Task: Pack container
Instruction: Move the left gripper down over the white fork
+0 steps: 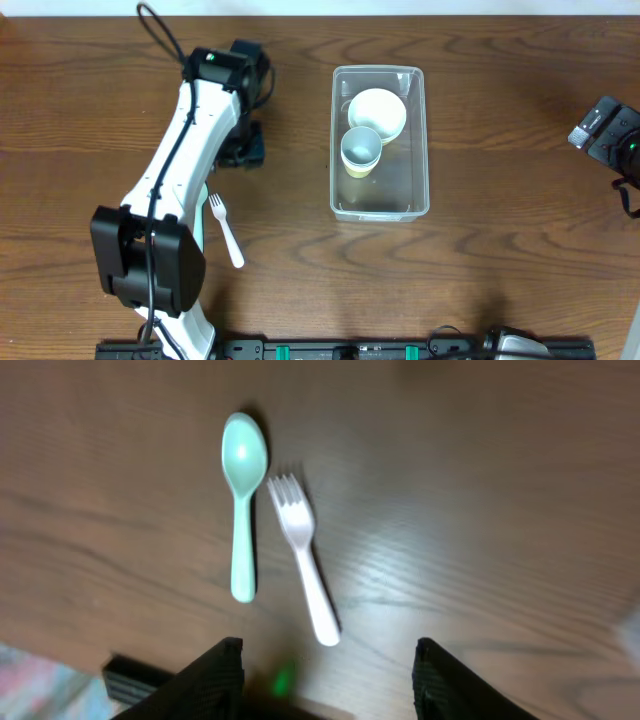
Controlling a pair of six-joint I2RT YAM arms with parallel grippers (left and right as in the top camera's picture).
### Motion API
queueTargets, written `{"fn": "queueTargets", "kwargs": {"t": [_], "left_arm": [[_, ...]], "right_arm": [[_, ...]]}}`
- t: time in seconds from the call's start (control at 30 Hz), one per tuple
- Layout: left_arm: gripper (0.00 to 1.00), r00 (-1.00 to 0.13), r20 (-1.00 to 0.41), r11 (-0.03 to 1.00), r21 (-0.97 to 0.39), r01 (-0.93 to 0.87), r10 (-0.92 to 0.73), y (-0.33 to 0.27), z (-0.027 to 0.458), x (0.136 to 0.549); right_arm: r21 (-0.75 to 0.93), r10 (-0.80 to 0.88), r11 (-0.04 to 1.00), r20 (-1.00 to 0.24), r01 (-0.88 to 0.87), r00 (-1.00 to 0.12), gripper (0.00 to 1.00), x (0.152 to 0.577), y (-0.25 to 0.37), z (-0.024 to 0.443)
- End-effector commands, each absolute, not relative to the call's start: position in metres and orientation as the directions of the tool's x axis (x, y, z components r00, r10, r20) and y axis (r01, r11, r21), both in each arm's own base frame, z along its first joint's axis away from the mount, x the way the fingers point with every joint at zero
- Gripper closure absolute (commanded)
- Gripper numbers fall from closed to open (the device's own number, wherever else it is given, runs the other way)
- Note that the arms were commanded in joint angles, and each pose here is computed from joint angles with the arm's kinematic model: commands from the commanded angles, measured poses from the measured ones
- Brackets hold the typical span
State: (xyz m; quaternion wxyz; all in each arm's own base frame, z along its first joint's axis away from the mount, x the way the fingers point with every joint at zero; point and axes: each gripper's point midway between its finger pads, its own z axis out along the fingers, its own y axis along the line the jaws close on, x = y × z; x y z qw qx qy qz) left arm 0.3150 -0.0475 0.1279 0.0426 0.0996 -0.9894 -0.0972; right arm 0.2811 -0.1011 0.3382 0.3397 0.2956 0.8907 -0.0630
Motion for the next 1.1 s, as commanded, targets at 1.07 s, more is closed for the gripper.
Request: {"fn": "queueTargets", "kwargs": {"t": [1.07], "left_arm": [[0.55, -0.969, 0.015, 0.966, 0.087, -0.243, -0.245, -0.036, 0.078, 0.260]], "right_arm": [[0.089, 0.497, 0.802, -0.648, 0.590, -0.577, 0.01, 0.278, -0.105, 0.340]]}}
